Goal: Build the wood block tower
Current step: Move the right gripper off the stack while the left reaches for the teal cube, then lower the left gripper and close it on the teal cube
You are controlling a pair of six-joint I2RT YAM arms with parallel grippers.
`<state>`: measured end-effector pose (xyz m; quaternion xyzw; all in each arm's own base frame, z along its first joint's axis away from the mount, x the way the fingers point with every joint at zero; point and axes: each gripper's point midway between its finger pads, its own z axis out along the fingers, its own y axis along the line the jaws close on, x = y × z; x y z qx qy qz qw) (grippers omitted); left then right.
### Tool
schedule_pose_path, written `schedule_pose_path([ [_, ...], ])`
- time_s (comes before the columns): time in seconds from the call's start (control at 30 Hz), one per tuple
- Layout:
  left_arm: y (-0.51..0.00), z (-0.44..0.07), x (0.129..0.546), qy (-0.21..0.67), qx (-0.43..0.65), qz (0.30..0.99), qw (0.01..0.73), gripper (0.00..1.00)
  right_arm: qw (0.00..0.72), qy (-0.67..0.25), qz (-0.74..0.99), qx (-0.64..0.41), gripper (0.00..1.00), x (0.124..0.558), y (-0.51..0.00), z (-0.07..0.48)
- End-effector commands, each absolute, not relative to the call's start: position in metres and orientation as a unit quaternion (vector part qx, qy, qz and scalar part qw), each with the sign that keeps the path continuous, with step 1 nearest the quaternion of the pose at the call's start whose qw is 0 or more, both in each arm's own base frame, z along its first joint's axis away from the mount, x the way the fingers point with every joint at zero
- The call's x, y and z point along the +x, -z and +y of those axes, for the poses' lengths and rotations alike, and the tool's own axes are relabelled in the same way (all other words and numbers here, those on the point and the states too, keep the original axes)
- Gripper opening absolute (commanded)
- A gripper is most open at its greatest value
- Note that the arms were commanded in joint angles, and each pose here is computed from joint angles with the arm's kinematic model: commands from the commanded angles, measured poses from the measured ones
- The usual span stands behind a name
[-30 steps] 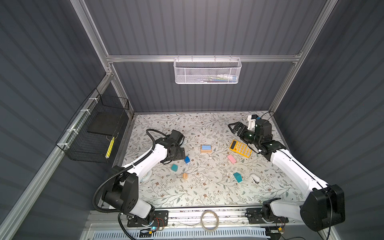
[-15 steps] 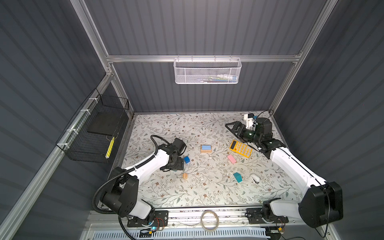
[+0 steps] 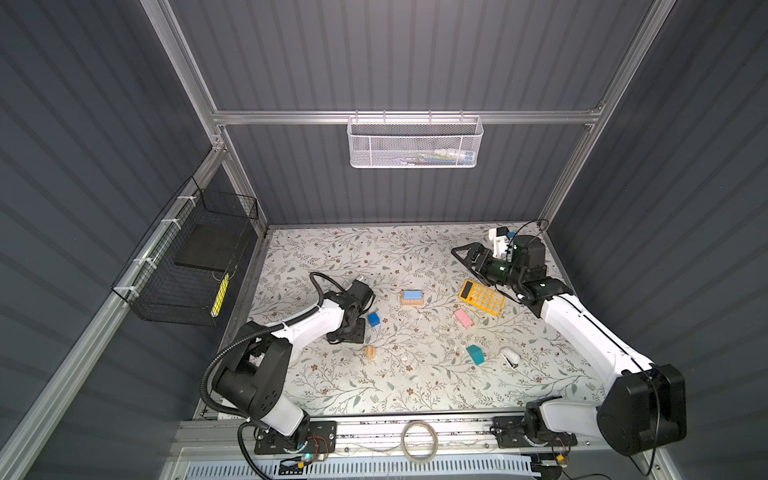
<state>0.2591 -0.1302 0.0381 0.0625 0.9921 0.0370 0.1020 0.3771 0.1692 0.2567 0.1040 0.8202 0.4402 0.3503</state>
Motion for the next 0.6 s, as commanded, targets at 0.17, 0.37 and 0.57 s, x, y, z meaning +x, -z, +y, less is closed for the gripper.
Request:
schedule_pose_path([
  [0.17, -0.0286, -0.1378, 0.2548, -0.018, 0.077, 0.993, 0.09, 0.49, 0.355, -0.445, 0.817, 0.091, 0.99, 0.3789, -0.2677, 0.1703],
  [0.37, -0.0313, -0.1393, 0.2527, -0.01, 0.07, 0.994, 0.089, 0.4, 0.35, -0.447, 0.818, 0.09, 0.99, 0.3801, -0.2659, 0.1719],
  [0.57, -0.0315, -0.1377, 0.251, -0.014, 0.067, 0.994, 0.085, 0.45, 0.349, -0.448, 0.818, 0.088, 0.99, 0.3796, -0.2665, 0.1727],
])
